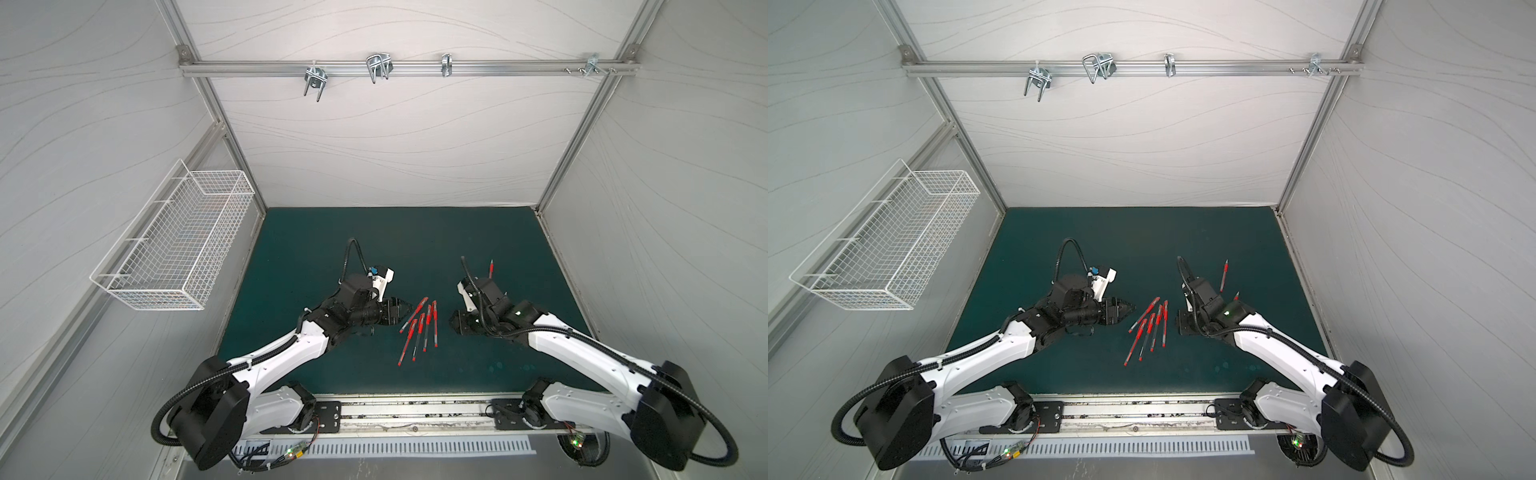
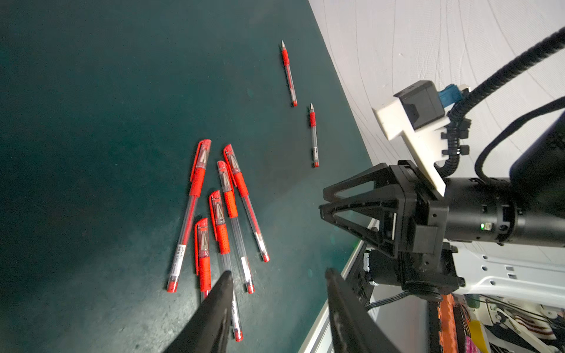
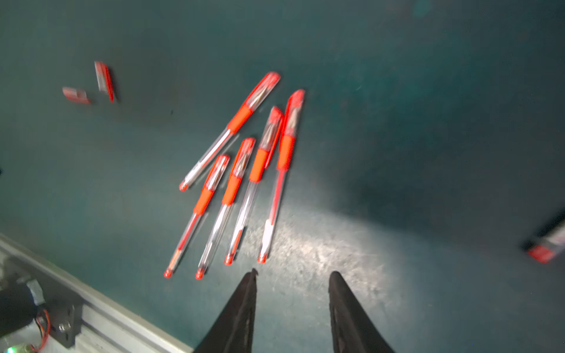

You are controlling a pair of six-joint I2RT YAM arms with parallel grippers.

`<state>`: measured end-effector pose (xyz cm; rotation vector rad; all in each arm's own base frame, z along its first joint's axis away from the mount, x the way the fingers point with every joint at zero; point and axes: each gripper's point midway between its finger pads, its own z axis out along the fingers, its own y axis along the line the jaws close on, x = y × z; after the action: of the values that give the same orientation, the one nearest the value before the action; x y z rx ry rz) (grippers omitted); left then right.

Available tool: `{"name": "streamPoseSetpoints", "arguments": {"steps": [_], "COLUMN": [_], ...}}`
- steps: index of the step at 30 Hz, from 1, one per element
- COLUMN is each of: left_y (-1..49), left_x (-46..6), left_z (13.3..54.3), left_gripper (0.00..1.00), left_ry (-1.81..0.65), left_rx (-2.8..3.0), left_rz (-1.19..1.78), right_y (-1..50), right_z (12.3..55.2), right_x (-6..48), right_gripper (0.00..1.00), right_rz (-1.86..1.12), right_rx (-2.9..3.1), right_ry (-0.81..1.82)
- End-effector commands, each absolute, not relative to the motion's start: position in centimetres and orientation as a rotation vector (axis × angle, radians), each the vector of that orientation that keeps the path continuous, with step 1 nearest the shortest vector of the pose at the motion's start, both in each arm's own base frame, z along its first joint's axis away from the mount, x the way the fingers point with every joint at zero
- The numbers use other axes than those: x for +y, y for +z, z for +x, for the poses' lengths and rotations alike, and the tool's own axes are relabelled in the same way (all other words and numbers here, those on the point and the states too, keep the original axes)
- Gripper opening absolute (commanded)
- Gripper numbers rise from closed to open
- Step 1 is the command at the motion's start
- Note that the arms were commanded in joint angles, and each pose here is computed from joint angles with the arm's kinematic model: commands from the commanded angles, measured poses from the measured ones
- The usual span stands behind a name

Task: Remove pen caps from pens
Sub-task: Pick up the pen from the center of the table.

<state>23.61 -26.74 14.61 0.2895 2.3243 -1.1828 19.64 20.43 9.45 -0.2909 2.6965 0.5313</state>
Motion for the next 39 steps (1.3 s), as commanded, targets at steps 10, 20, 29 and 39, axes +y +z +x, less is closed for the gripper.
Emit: {"name": "streamPoseSetpoints", "arguments": {"steps": [10, 20, 29, 39], "left_y": [14.0, 13.6, 13.5, 14.4], "left_x": [-26.8, -26.0, -25.9, -25.3], "left_z": [23.2, 23.6, 23.7, 23.6], "left_gripper": [0.49, 0.49, 0.49, 0.49], "left_ry": [-1.167, -1.095, -1.068, -1.042], "left_rx": [2.3, 2.301, 2.302, 2.252], "left_rz": [0.368, 0.359, 0.374, 0.384], "right_y": [5.6, 4.0, 2.4, 1.6], "right_z": [19.8, 20.4, 20.6, 19.8], "right_x": [22.5, 24.2, 24.3, 22.9], "right_gripper": [0.37, 0.34, 0.28, 0.21], "right_rz": [-0.271, -0.318, -0.341, -0.333], "right_rx": [2.784, 2.823, 2.854, 2.88], "right_ry": [0.377, 0.316, 0.224, 0.166]}}
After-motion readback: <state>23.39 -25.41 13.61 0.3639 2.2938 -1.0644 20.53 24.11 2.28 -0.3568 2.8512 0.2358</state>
